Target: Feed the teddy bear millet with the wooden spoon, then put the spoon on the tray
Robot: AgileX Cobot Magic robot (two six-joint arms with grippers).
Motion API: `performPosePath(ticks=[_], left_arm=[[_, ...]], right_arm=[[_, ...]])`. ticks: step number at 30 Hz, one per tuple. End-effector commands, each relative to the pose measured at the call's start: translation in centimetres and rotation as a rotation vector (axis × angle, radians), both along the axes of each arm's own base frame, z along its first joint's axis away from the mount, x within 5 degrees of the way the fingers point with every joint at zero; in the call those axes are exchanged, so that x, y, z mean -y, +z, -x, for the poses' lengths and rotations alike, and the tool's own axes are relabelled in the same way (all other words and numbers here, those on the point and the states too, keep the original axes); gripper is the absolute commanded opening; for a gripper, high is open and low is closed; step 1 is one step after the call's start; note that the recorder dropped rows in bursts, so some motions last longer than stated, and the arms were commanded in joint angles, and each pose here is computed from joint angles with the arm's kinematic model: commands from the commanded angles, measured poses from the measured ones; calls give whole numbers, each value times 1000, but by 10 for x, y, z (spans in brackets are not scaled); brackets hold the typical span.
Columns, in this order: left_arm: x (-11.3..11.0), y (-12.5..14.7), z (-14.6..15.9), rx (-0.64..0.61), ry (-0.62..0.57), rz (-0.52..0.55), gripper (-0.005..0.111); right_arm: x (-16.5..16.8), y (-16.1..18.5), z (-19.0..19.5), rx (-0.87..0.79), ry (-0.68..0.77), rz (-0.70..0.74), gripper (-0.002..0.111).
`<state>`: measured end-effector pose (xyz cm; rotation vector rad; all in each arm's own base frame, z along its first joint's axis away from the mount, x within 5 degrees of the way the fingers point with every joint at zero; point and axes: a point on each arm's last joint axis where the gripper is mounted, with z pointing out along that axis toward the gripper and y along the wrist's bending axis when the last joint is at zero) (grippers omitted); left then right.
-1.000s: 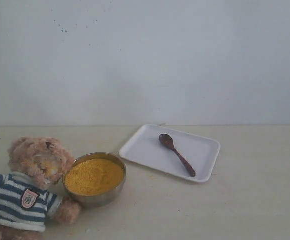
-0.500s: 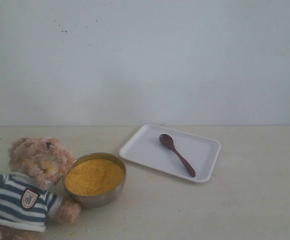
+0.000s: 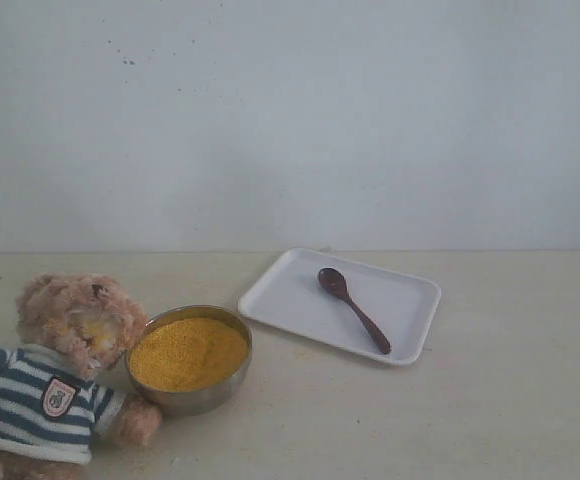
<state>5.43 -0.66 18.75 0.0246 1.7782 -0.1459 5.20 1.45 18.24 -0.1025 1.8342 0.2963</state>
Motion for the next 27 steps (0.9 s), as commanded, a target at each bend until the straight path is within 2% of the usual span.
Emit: performPosePath(ticks=[1,4,6,9,13,27], left_arm=[[0,-1,0,0,6,5,4],[0,-1,0,0,6,5,4],[0,-1,0,0,6,5,4],[0,-1,0,0,6,5,4],[0,-1,0,0,6,5,4],[0,-1,0,0,6,5,4]], right_arm=[[5,5,-2,61,-81,6,0],[9,18,-4,209,-167,-14,0],[12,22,-4,250,-217,-5,0],[15,15,-4,171,-264,1,0],[15,-4,0,-44,-262,34,0],[15,-4,0,-37,-260,38,0]])
